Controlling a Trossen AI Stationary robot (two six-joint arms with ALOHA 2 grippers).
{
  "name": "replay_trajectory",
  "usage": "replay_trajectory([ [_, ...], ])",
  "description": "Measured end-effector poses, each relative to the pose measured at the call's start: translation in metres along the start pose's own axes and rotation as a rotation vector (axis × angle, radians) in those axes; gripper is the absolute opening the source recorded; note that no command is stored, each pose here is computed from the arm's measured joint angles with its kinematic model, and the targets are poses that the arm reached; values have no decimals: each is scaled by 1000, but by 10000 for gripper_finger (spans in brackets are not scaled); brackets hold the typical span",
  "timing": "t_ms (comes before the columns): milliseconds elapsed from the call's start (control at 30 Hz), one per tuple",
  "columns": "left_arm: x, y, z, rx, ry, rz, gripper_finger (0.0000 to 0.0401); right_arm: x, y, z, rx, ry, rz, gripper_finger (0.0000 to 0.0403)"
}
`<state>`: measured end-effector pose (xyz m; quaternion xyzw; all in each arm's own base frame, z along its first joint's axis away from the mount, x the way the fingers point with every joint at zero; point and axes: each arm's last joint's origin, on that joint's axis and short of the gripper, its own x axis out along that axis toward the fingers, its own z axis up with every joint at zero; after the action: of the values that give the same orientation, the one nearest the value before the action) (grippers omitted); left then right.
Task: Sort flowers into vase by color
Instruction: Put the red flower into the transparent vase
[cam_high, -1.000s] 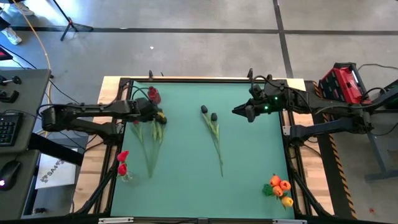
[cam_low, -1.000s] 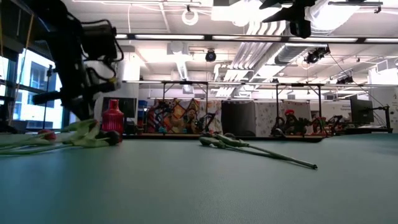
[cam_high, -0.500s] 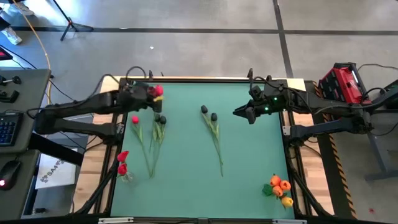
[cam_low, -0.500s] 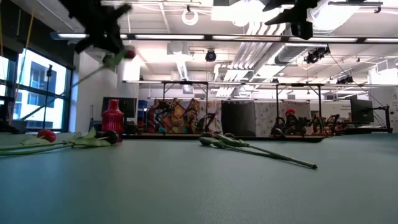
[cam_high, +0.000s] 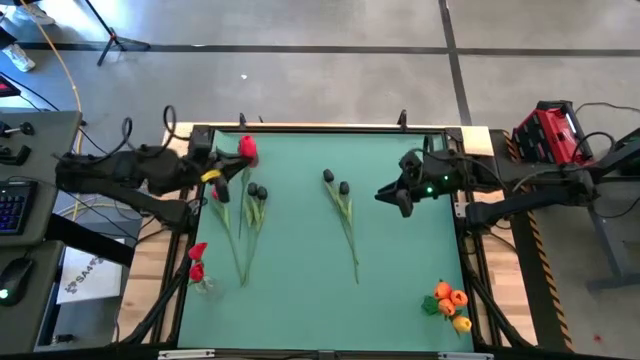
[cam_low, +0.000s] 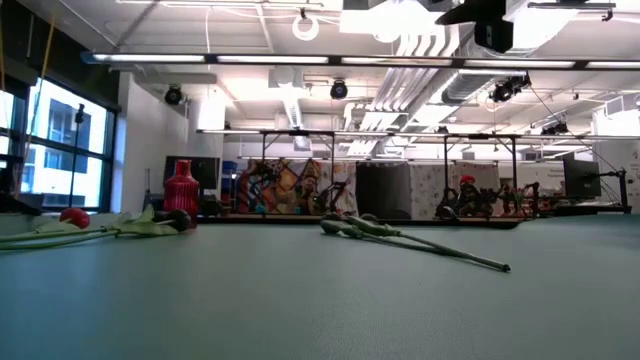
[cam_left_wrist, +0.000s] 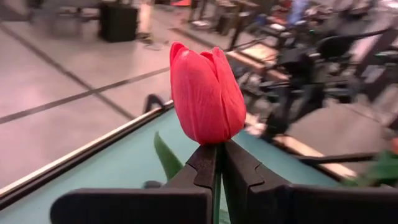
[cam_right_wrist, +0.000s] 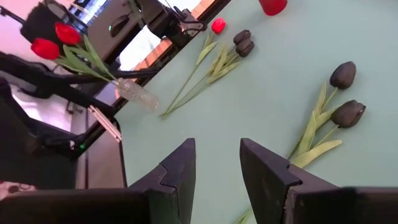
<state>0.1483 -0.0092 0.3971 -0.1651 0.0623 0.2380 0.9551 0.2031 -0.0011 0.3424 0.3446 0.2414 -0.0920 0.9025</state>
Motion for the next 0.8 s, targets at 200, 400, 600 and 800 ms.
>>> replay_trajectory([
  [200, -25, -23, 6, 38, -27, -138, 0, 0, 7, -12, -2, 15, -41, 114],
  [400, -51, -34, 17, 115, -46, -285, 0, 0, 18, -24, 95, -38, -97, 114],
  [600, -76, -29, 24, 123, -47, -457, 0, 17, 27, -33, 218, -129, -171, 114],
  [800, -97, -15, 29, 127, -52, -622, 0, 55, 38, -44, 298, -122, -168, 114],
])
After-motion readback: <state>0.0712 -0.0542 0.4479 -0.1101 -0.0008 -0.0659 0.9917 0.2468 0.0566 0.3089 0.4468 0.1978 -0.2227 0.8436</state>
